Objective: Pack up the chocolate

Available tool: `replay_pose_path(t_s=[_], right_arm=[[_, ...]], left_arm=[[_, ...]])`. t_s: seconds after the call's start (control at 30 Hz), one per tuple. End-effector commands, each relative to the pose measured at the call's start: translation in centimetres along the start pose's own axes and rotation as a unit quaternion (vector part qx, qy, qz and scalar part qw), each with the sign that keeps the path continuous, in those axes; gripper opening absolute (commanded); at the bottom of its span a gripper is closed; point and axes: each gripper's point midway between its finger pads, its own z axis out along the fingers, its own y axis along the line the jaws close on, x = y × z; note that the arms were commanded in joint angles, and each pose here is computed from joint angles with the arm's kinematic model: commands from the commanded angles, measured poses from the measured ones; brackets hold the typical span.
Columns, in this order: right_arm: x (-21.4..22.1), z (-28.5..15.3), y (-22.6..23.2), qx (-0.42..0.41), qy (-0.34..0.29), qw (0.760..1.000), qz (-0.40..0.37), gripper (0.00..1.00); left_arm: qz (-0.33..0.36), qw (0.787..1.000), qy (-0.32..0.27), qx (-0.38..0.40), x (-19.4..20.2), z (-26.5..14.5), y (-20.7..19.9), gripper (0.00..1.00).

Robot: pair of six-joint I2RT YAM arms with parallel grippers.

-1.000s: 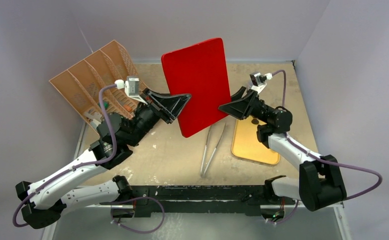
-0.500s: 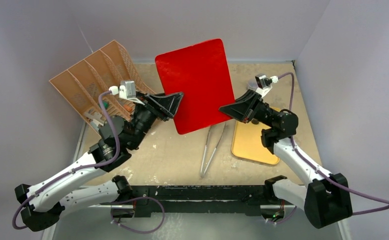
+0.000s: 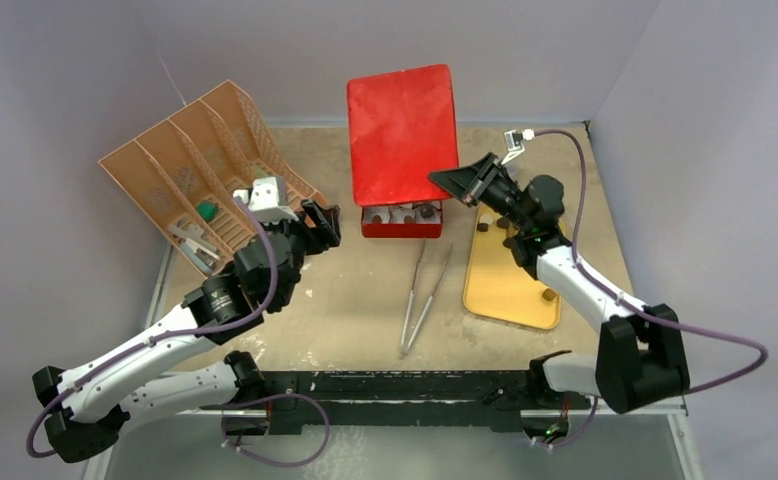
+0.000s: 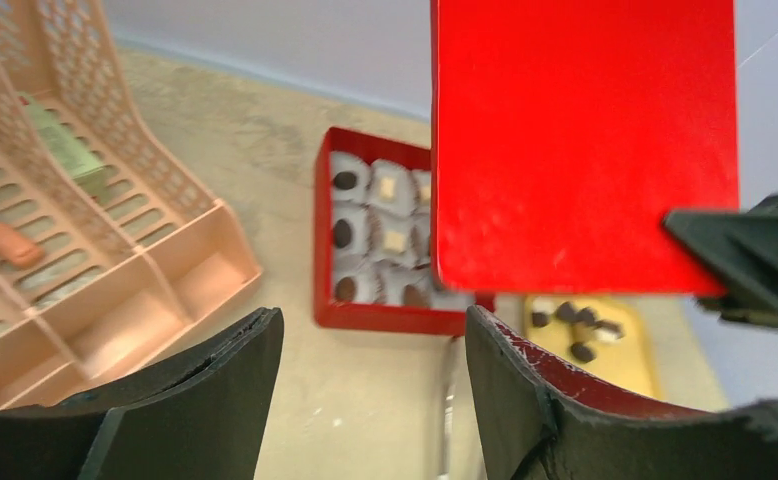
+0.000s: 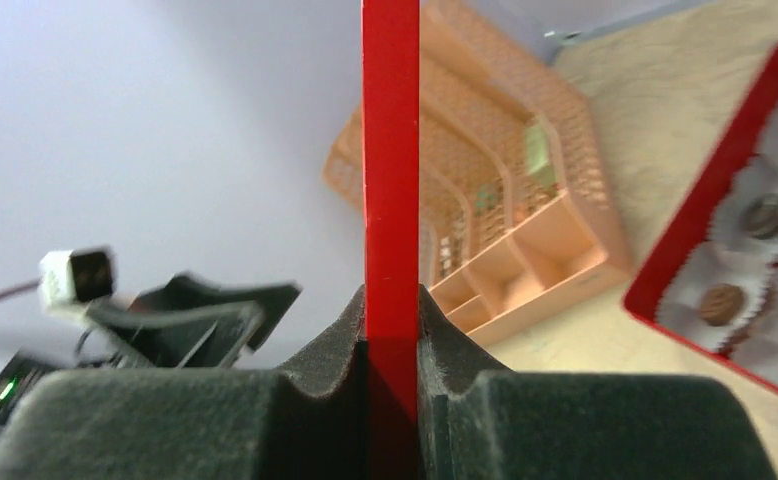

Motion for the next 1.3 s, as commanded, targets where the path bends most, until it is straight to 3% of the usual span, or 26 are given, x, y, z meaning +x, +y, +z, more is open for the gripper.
replay_pose_path(t_s=[0.0, 0.27, 0.6, 0.83, 1.27], right_arm=[[-3.9, 2.2, -3.8, 0.082, -0.066, 0.994, -0.022, 0.0], [-3.9, 5.6, -9.9, 0.14, -0.038, 0.989, 0.022, 0.0], [-2.4, 7.2, -15.0, 0.175, -0.025, 0.981, 0.078, 0.0], [-1.4, 8.2, -15.6, 0.148, -0.019, 0.983, 0.103, 0.0], [-1.0, 7.5, -17.4, 0.144, -0.077, 0.974, 0.157, 0.0]], left_arm=[[0.089, 0.995, 0.01, -0.036, -0.3, -0.4, 2.0, 0.67], [0.164, 0.985, 0.044, -0.022, 1.6, -0.7, 2.8, 0.68], [0.174, 0.983, 0.046, -0.018, 1.5, -1.1, 3.2, 0.68], [0.175, 0.983, 0.047, -0.015, 1.6, -1.2, 3.2, 0.68], [0.179, 0.982, 0.053, -0.013, 2.1, -0.9, 3.1, 0.68]])
